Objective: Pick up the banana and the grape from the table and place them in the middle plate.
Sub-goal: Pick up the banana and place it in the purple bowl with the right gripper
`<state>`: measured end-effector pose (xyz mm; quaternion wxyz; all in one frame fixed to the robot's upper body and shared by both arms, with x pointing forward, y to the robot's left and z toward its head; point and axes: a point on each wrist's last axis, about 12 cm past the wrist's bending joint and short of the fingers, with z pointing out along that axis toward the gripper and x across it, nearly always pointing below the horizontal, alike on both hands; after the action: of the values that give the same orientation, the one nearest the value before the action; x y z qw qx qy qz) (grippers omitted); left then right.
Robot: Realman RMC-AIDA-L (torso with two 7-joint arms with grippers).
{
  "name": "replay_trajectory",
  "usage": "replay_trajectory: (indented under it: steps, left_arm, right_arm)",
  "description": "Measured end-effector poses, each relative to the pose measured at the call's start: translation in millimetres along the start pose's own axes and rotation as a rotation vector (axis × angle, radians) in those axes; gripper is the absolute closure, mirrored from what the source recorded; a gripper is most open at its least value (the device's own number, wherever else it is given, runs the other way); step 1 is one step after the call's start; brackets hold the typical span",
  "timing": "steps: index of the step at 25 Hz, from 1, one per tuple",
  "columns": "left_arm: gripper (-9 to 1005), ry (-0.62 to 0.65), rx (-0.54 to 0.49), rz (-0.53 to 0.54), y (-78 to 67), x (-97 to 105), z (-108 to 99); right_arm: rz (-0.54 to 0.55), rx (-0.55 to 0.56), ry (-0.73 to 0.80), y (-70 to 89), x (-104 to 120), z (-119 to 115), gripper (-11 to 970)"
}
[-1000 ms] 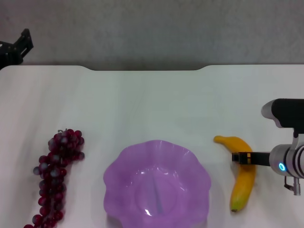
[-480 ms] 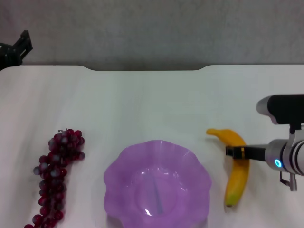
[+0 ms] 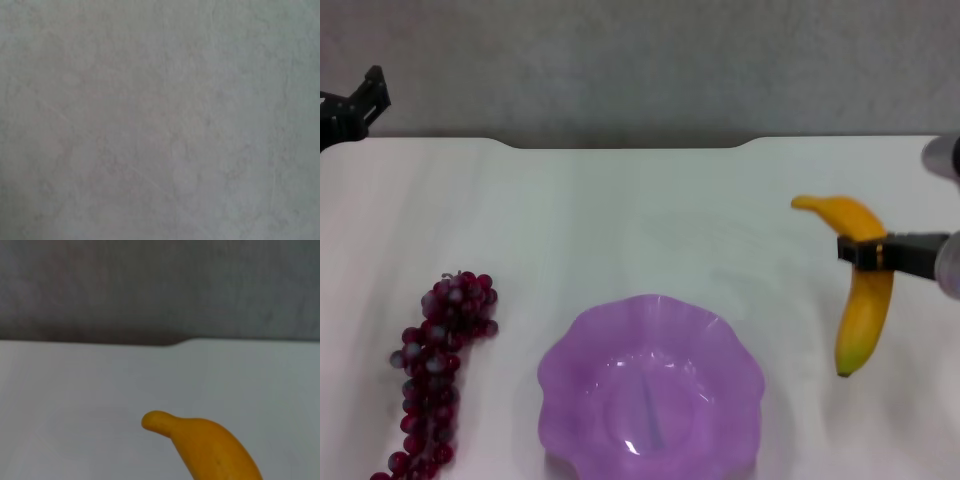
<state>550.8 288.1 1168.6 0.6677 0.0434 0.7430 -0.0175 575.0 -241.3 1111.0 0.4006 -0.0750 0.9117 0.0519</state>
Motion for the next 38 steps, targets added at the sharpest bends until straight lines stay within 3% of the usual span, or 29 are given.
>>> replay_trajectory:
  steps: [7, 11, 28, 38]
  left_arm:
    - [240, 0.005, -0.001, 0.002, 0.2, -4.3, -0.7]
    - [240, -0.006, 0.001, 0.016, -0.6, -8.0, -0.9]
    - [240, -0.036, 0.016, 0.032, -5.7, -17.6, 0.0]
    - [240, -0.049, 0.018, 0.034, -6.0, -19.9, 0.6]
  right_arm:
    - [-0.077, -0.032, -0.058, 19.9, -17.8, -24.4, 449]
    - [-0.141, -0.095, -0.069, 45.8, -19.6, -28.6, 449]
    - [-0.339, -0.272, -0.051, 120.4, -16.2, -26.9, 450]
    - [-0.472, -0.372, 0.045, 160.3, 3.8, -12.7, 448]
